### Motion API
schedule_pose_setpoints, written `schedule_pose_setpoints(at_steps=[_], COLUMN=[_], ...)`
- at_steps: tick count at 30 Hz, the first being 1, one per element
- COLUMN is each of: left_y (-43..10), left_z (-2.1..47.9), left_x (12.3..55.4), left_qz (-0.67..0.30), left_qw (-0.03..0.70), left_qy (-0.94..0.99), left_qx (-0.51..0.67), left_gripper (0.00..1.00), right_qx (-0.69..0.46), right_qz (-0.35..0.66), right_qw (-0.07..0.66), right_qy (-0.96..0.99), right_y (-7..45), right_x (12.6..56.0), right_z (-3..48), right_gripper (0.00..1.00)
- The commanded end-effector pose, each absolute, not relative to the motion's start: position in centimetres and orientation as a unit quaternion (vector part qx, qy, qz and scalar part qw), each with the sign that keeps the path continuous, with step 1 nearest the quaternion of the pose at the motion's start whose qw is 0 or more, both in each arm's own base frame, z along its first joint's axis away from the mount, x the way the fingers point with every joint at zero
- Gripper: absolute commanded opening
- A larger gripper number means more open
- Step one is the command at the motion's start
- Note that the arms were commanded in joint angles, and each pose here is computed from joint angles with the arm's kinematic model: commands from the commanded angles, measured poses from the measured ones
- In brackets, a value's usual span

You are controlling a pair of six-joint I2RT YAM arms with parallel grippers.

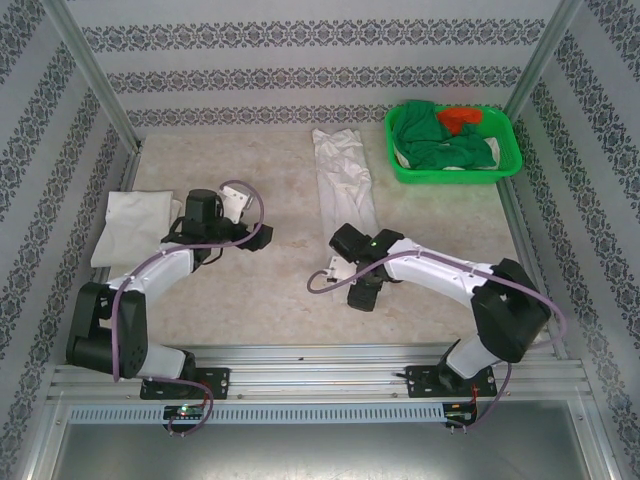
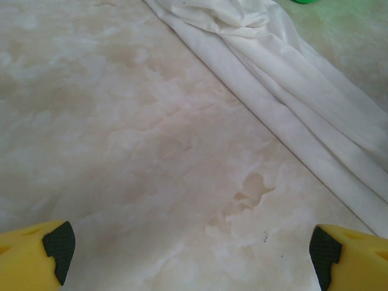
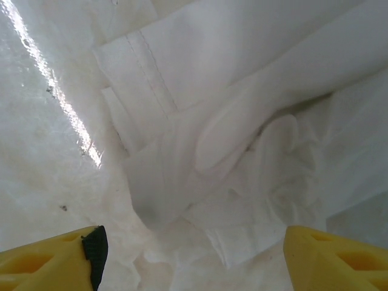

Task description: Fold and stack the t-shirts

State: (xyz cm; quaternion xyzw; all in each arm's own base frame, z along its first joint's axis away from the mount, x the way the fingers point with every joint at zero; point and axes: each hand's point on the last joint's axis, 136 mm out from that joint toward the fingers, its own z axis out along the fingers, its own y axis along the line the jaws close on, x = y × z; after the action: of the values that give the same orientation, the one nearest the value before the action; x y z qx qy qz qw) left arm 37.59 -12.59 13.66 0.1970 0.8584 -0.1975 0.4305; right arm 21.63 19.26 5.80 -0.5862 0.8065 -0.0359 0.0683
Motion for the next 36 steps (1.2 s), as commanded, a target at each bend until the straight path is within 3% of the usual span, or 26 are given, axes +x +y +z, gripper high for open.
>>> schedule_pose_setpoints(at_steps=[1, 7, 10, 16, 18, 22, 31, 36], left_y=[-11.9, -12.3, -12.3, -12.1, -11.9, -12.0, -11.9, -11.9], left_z=[15.7, 15.9, 15.9, 16.0, 16.0, 16.0, 15.8, 15.6], left_x=[38.1, 37.2, 37.1, 36.9, 36.8, 36.7, 36.4, 36.1], left_qz=[-0.196, -0.202, -0.198, -0.191, -0.191, -0.193, -0.187, -0.189], left_qw=[0.471, 0.465, 0.463, 0.462, 0.461, 0.461, 0.462, 0.461], left_qy=[0.841, 0.837, 0.838, 0.838, 0.839, 0.838, 0.837, 0.837], left_qx=[0.179, 0.203, 0.211, 0.218, 0.217, 0.221, 0.225, 0.225], left_gripper=[1.00, 1.00, 1.00, 1.00, 1.00, 1.00, 1.00, 1.00], right_qx=[-0.612, -0.620, -0.617, -0.617, -0.619, -0.621, -0.640, -0.642], right_qz=[-0.021, -0.028, -0.033, -0.032, -0.032, -0.026, 0.003, -0.032], right_qw=[0.071, 0.042, 0.038, 0.028, 0.029, 0.029, 0.034, 0.063], right_qy=[0.787, 0.783, 0.786, 0.786, 0.784, 0.783, 0.768, 0.763], right_y=[20.7, 20.7, 20.5, 19.9, 19.9, 20.0, 22.7, 23.4], right_x=[22.0, 22.2, 22.2, 21.5, 21.4, 20.8, 18.0, 19.9], right_z=[3.9, 0.9, -0.1, -0.2, 0.1, 1.1, 5.9, 8.5], right_gripper=[0.76, 0.74, 0.67, 0.38, 0.22, 0.01, 0.00, 0.00])
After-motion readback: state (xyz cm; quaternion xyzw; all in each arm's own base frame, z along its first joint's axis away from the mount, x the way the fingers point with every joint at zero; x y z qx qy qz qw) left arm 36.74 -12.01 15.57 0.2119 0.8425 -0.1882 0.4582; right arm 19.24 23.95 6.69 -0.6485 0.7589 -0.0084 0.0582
